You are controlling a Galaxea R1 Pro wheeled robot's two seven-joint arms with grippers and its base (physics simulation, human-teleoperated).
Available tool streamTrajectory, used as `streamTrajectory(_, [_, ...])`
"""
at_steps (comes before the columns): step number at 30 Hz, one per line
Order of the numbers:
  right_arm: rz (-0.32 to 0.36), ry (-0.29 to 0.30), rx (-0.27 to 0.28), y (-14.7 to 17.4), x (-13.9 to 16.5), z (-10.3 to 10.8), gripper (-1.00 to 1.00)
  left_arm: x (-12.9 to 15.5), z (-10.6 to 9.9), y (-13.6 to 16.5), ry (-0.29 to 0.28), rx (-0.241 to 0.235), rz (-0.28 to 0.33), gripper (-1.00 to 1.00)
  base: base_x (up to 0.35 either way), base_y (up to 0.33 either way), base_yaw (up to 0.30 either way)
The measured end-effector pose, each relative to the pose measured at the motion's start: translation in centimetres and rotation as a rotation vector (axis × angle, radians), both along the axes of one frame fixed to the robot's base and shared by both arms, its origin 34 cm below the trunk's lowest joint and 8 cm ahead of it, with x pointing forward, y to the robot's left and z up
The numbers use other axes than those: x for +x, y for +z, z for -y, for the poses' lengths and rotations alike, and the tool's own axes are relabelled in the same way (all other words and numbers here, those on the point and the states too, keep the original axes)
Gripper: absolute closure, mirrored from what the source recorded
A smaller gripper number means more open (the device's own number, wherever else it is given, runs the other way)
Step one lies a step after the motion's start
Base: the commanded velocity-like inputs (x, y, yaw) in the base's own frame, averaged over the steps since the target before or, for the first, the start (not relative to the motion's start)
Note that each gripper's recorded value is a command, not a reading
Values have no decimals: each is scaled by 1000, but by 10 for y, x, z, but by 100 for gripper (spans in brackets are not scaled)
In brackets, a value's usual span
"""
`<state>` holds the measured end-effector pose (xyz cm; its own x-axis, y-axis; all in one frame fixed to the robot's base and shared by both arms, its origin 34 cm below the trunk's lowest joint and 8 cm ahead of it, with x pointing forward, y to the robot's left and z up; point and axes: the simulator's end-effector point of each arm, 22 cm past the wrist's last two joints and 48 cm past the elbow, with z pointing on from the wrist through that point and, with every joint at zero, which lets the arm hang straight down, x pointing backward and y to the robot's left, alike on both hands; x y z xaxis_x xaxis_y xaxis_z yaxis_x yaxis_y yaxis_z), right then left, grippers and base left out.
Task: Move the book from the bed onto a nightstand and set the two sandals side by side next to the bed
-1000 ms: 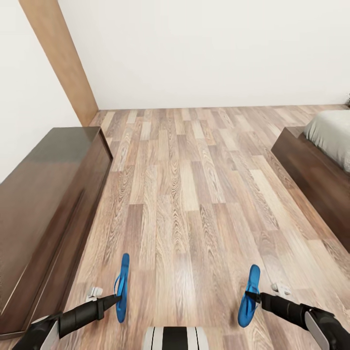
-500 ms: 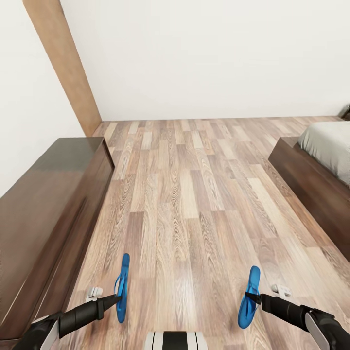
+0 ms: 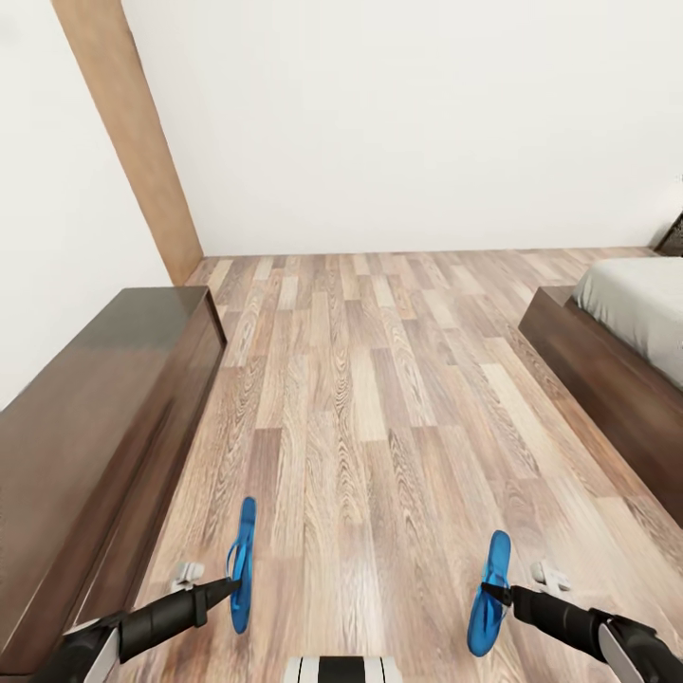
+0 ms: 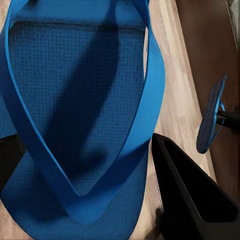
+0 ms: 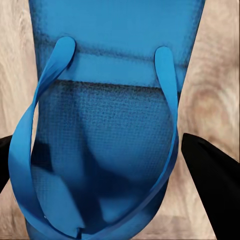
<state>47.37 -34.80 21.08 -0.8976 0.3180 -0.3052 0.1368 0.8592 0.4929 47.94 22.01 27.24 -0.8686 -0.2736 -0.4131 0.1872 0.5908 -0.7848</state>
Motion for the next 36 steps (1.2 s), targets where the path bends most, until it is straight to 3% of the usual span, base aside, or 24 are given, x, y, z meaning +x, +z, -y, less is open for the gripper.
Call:
streamTrajectory(3, [-34,-19,-13,-16,-30,4,100,0,3,-1,9,8,-6,100,0,0,0])
streamTrajectory(5, [-52,-36,-19,-25,-51,7,100,-3,0,-11,28,45,-32,100,0,0,0])
streamTrajectory(6, [-39,-32,16,-22,-52,0,100,-3,0,-14,37,62,-41,100,0,0,0])
streamTrajectory(10, [23,1,128,0,-44,-19,100,0,12,-10,44,52,-31,100,0,0,0])
streamTrajectory(13, [54,19,172,11,-40,-28,100,-1,15,-7,44,46,-32,100,0,0,0])
streamTrajectory(36, [131,30,182,39,-21,-33,100,10,20,19,46,35,22,100,0,0,0])
